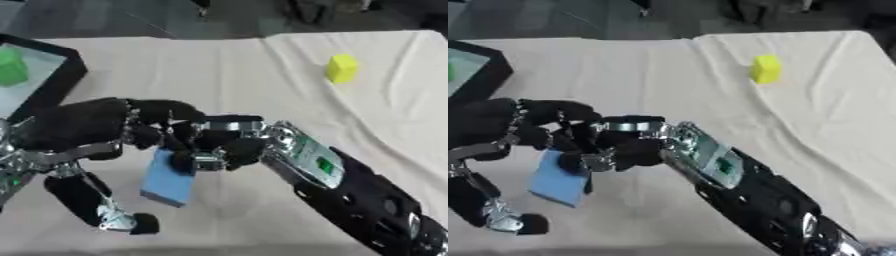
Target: Pick up the objects with one hand, pass them to the other hand, and then place them into the box on the other side of the table.
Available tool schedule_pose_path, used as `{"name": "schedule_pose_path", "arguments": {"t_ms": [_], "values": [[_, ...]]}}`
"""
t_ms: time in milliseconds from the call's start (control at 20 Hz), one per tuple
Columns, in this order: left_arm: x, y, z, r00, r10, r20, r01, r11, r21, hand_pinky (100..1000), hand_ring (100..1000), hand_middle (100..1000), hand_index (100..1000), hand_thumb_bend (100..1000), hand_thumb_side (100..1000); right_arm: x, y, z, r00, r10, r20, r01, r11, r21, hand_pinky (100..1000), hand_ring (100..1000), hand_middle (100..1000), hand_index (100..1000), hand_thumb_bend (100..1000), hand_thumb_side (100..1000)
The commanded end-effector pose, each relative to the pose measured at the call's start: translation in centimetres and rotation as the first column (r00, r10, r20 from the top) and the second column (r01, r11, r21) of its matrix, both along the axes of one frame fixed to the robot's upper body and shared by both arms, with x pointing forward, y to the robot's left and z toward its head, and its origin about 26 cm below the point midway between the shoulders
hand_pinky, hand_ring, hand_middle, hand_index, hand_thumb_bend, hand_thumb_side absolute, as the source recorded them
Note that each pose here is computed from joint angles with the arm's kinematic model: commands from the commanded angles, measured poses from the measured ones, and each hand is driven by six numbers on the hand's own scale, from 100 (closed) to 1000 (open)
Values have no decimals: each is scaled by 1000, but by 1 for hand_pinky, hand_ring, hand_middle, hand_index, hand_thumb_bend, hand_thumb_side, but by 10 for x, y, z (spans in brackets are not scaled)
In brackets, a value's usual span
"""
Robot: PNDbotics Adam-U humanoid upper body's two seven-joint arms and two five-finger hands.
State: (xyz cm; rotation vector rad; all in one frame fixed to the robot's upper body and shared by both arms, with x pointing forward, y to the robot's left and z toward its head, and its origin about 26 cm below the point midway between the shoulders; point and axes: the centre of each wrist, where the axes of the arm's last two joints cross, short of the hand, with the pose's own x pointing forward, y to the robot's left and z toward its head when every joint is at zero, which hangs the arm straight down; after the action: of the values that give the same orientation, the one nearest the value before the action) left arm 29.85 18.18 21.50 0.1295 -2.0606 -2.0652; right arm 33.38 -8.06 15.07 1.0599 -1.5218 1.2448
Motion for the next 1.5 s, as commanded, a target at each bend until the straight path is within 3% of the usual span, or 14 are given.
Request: {"name": "schedule_pose_path", "arguments": {"t_ms": [50, 300, 450, 800, 850, 900, 1000, 1200, 1350, 1500], "values": [[-6, -8, 9, 999, -14, 52, 15, 1000, -22, 751, 1000, 952, 767, 444, 420, 3, -1, 10, 1000, -12, 26, 11, 1000, 14, 490, 716, 389, 916, 100, 511], [-7, -10, 8, 995, 20, 100, -19, 1000, -16, 748, 1000, 932, 735, 368, 101, 2, 0, 11, 1000, -10, 26, 10, 1000, 16, 490, 715, 389, 916, 100, 510], [-7, -11, 7, 992, 37, 121, -37, 999, -5, 739, 1000, 916, 702, 304, 100, 2, 0, 11, 1000, -9, 27, 9, 1000, 16, 489, 716, 389, 916, 100, 509], [-7, -11, 5, 990, 52, 134, -49, 998, -26, 722, 1000, 881, 518, 176, 100, 2, -1, 11, 999, -15, 31, 14, 1000, 15, 494, 721, 411, 919, 100, 526], [-7, -11, 5, 990, 53, 131, -49, 998, -33, 723, 1000, 881, 505, 165, 100, 2, -1, 12, 999, -18, 35, 17, 1000, 16, 496, 726, 440, 921, 100, 567], [-7, -11, 5, 990, 53, 127, -48, 998, -41, 724, 1000, 880, 488, 160, 100, 2, -1, 12, 999, -23, 39, 23, 1000, 17, 501, 734, 484, 928, 100, 671], [-7, -10, 6, 991, 49, 125, -42, 998, -53, 726, 1000, 880, 470, 154, 100, 2, -2, 12, 998, -33, 49, 32, 999, 21, 527, 788, 655, 974, 100, 789], [-6, -7, 7, 990, 50, 132, -42, 997, -64, 733, 1000, 875, 449, 164, 100, 2, -2, 11, 998, -31, 48, 29, 999, 43, 628, 902, 886, 1000, 100, 782], [-6, -2, 6, 987, 64, 146, -55, 997, -60, 737, 1000, 871, 443, 181, 100, 4, -3, 3, 999, -35, 6, 35, 997, 66, 654, 925, 929, 1000, 100, 750], [-5, 7, 5, 982, 86, 166, -77, 995, -56, 739, 1000, 867, 438, 194, 100, 8, -6, -11, 994, -47, -96, 58, 991, 122, 679, 935, 943, 1000, 100, 769]]}}
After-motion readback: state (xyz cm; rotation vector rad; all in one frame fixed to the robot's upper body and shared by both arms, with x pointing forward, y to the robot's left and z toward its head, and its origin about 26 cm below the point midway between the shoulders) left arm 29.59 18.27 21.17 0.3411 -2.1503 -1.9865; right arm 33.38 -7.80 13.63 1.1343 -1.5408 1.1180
